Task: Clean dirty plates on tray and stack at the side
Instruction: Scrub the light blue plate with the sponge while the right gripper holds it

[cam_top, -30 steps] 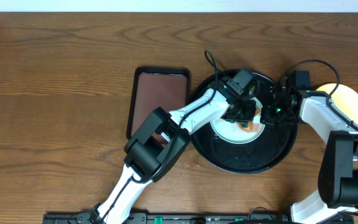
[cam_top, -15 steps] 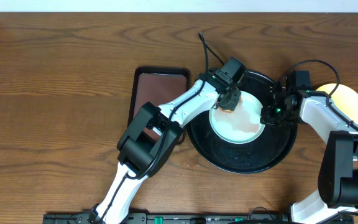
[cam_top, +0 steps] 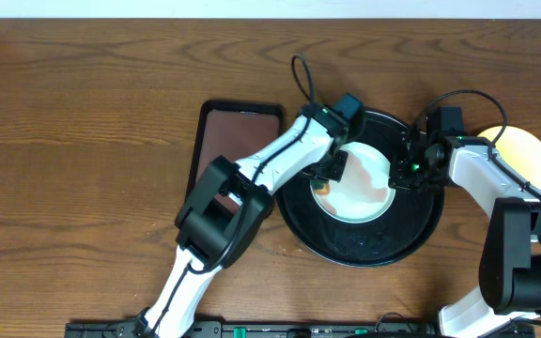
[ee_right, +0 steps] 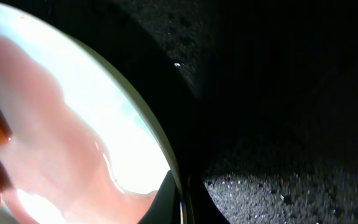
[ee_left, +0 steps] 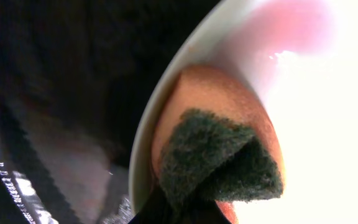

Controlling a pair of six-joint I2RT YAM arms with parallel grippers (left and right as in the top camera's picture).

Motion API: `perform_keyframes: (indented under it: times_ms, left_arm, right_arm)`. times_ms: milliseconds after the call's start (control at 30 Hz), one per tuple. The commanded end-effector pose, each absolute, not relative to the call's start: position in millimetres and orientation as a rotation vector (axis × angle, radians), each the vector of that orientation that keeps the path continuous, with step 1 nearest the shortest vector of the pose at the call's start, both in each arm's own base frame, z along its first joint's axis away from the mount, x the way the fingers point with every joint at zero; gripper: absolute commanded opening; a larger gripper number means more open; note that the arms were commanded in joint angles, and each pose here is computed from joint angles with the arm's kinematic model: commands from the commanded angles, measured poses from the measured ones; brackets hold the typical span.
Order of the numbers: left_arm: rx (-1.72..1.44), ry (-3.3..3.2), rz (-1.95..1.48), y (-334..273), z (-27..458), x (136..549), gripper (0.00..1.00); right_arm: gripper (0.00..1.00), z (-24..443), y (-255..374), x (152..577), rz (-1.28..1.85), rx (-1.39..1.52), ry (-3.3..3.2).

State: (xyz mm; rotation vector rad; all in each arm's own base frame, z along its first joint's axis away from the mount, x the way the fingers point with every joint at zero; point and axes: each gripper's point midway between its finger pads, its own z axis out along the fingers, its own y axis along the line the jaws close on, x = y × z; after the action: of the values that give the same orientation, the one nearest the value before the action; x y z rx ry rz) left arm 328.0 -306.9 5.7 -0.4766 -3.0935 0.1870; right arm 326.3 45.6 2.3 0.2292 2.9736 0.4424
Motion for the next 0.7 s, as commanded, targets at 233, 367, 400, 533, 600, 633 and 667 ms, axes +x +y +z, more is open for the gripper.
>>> perform_keyframes:
  times_ms: [233,367,400,533,600,633,667]
  left_arm:
    - [-0.192,-2.722,0.648,-352,-4,273,0.08]
    - [-0.275,-2.823,0.711,-372,-7,289,0.08]
    - [-0.298,-2.858,0.719,-377,-8,294,0.08]
    - [-0.299,-2.916,0.709,-386,-10,298,0.08]
    - [-0.267,-2.892,0.661,-381,-11,290,0.08]
    - [-0.255,-2.877,0.629,-376,-12,285,0.08]
    - [-0.243,-2.862,0.597,-371,-13,281,0.07]
  right_arm:
    - [0.01,-4,35,321,0.360,0.254,3.000]
    - [0.01,-3,35,322,0.361,0.264,2.994]
    - [0.01,-3,35,322,0.361,0.264,2.994]
    - [0.01,-3,35,322,0.361,0.264,2.994]
    - [0.01,-3,35,322,0.361,0.264,2.993]
    - [0.01,-3,35,322,0.361,0.264,2.993]
    - [0.01,-3,35,322,0.361,0.264,2.993]
